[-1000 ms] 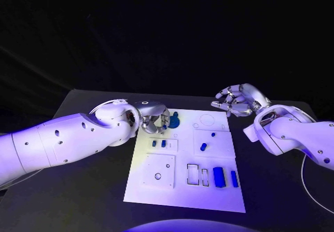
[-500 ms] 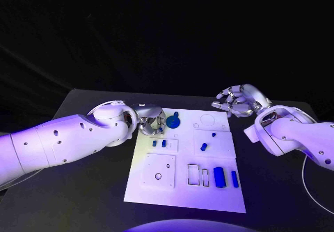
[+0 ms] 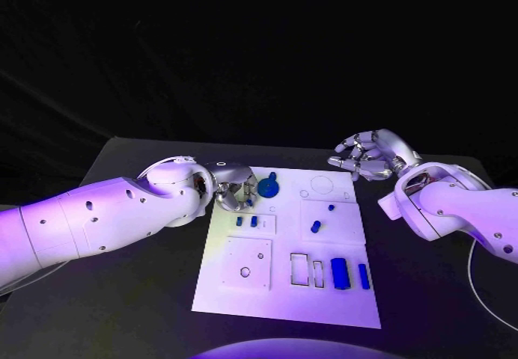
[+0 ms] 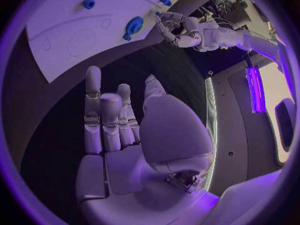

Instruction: Assemble the parts on the task board

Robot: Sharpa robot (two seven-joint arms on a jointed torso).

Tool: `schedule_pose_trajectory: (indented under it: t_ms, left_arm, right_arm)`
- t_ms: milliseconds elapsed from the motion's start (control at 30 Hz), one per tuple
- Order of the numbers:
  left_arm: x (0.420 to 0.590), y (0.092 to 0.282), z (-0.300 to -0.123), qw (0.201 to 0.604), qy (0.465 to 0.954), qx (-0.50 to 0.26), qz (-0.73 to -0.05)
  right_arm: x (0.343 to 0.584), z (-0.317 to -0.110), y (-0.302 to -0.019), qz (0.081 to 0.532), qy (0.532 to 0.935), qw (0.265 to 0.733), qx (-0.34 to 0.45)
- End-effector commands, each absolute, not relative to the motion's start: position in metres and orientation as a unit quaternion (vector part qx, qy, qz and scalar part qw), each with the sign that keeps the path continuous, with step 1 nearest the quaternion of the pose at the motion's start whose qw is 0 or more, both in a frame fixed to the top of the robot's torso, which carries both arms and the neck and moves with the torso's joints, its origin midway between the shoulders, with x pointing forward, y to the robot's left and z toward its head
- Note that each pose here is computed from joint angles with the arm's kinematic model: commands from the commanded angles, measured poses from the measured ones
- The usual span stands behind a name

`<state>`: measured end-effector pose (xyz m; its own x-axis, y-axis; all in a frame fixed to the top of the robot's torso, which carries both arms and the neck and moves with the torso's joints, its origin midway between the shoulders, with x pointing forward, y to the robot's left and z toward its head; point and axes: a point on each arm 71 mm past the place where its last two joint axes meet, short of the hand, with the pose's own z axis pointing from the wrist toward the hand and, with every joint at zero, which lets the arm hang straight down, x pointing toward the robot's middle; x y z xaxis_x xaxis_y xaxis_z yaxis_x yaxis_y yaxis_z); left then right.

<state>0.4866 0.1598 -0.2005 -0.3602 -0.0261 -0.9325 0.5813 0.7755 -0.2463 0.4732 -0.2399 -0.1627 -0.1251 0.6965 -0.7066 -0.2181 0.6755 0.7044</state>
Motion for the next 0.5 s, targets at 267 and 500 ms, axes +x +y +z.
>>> schedule_pose_trajectory:
  t_ms: [267,500]
  left_arm:
    - [0.4864,0.1550,-0.2038,0.525,0.781,0.180,-0.287]
    - [0.4862,0.1535,-0.2048,0.522,0.783,0.182,-0.287]
  right_arm:
    - [0.4726,-0.1622,-0.2386,0.362,0.656,0.638,0.176]
    - [0.4725,-0.1622,-0.2387,0.362,0.656,0.638,0.177]
